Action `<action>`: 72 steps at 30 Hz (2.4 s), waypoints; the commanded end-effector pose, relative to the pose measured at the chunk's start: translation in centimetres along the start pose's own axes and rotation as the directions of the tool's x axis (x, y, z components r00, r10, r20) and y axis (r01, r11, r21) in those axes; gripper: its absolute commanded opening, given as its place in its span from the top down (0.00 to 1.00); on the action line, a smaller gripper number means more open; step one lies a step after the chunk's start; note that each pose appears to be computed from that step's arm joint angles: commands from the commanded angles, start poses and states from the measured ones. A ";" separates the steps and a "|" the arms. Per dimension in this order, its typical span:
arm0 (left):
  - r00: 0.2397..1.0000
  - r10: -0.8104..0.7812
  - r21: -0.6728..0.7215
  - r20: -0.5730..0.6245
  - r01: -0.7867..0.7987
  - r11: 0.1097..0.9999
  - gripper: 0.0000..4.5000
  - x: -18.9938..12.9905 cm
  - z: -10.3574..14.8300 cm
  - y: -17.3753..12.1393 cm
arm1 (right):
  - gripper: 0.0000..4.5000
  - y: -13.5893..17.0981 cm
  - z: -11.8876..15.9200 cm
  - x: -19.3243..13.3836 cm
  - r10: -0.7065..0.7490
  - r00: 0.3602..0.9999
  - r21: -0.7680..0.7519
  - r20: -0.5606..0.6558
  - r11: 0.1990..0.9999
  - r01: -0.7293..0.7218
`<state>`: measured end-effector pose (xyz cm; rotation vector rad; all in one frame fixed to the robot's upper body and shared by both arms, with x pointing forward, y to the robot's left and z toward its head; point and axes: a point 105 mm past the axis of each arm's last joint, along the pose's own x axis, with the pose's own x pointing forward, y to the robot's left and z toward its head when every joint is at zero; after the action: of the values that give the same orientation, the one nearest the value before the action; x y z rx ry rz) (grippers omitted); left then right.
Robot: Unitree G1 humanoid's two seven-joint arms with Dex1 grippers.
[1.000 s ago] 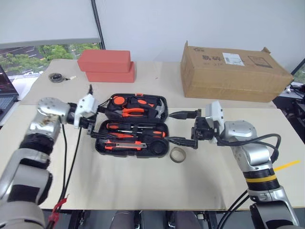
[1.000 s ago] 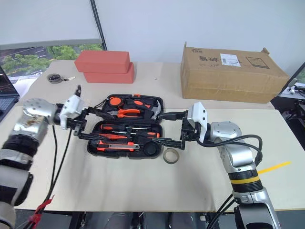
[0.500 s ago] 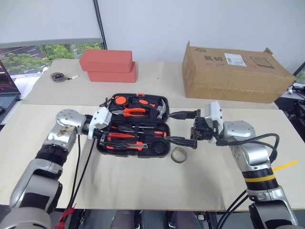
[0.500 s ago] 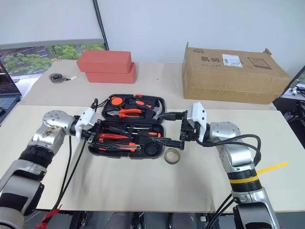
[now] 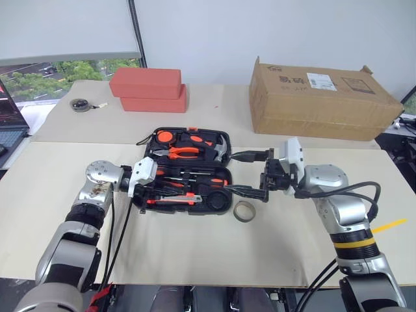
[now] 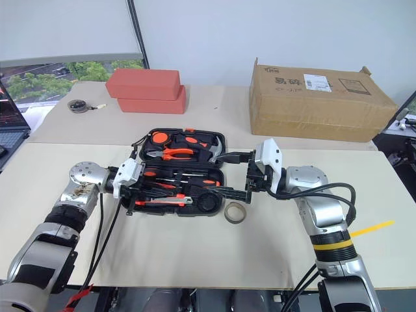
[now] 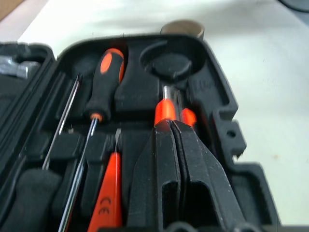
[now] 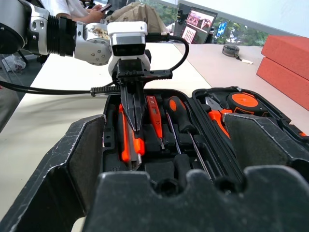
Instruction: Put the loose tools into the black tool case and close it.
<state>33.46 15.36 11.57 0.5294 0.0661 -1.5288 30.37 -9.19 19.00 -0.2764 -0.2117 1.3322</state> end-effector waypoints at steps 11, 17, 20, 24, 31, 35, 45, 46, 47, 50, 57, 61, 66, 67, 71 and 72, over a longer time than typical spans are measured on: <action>0.987 -0.033 0.082 -0.154 0.047 0.996 0.98 1.5 -2.7 -0.8 | 0.00 -0.1 1.3 0.0 -0.004 1.000 -0.067 0.024 0.998 0.006; 0.982 -0.038 0.082 -0.184 0.054 0.995 0.98 1.8 -3.7 -1.3 | 0.00 0.0 1.2 -0.2 -0.009 1.000 -0.064 0.020 0.998 0.011; 0.980 -0.044 0.082 -0.194 0.061 0.995 0.98 2.0 -4.1 -1.6 | 0.00 0.0 1.0 -0.3 -0.012 1.000 -0.065 0.003 0.998 0.012; 0.978 -0.046 0.086 -0.204 0.064 0.994 0.98 2.4 -4.5 -1.9 | 0.00 0.1 0.7 -0.4 -0.010 1.000 -0.066 -0.013 0.998 0.009; 0.992 0.078 0.096 -0.094 -0.069 0.993 0.98 1.8 -2.3 0.4 | 0.00 0.6 0.1 -0.8 0.017 0.994 -0.083 -0.105 0.996 -0.026; 0.979 0.197 0.035 -0.053 -0.196 0.980 0.98 0.2 -0.3 2.9 | 0.00 1.9 -1.9 -1.5 0.058 0.960 -0.054 -0.274 0.996 -0.075; 0.997 -0.065 -0.110 0.031 0.068 0.992 0.35 -3.1 7.1 -2.1 | 0.00 4.6 -4.5 -2.5 0.148 0.860 0.032 -0.488 0.988 -0.152; 0.997 -0.078 -0.112 0.021 0.080 0.991 0.32 -3.1 7.4 -2.6 | 0.00 4.9 -4.5 -2.3 0.159 0.860 0.042 -0.485 0.986 -0.159; 0.996 -0.093 -0.109 0.008 0.093 0.990 0.19 -3.0 7.6 -3.1 | 0.00 5.2 -4.6 -2.1 0.168 0.859 0.047 -0.483 0.985 -0.166; 0.994 -0.108 -0.095 -0.008 0.107 0.990 0.00 -2.8 8.2 -4.0 | 0.00 5.7 -4.9 -1.6 0.183 0.852 0.064 -0.491 0.983 -0.175; 0.993 -0.115 -0.098 -0.029 0.112 0.989 0.00 -2.7 8.8 -5.1 | 0.00 5.6 -7.5 -2.6 0.156 0.781 0.061 -0.605 0.987 -0.150; 0.992 -0.122 -0.101 -0.025 0.119 0.988 0.00 -2.5 9.0 -5.5 | 0.28 5.2 -7.6 -2.4 0.139 0.783 0.050 -0.607 0.989 -0.137; 0.992 -0.123 -0.098 -0.020 0.120 0.988 0.00 -2.3 9.1 -5.7 | 0.67 5.1 -7.5 -2.2 0.139 0.785 0.047 -0.603 0.989 -0.139; 0.992 -0.122 -0.098 -0.018 0.120 0.988 0.00 -2.3 9.1 -5.7 | 0.76 5.1 -7.5 -2.2 0.138 0.785 0.047 -0.603 0.989 -0.138; 0.992 -0.122 -0.099 -0.018 0.120 0.988 0.00 -2.3 9.1 -5.8 | 0.99 4.9 -7.3 -2.3 0.125 0.788 0.037 -0.604 0.991 -0.129; 0.992 -0.123 -0.099 -0.019 0.120 0.988 0.00 -2.3 9.1 -5.8 | 0.99 4.7 -7.2 -2.4 0.116 0.785 0.027 -0.608 0.992 -0.125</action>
<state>25.45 14.39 17.89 0.4497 0.2279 -1.6348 27.31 -11.09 9.52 -0.6990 0.3922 1.3215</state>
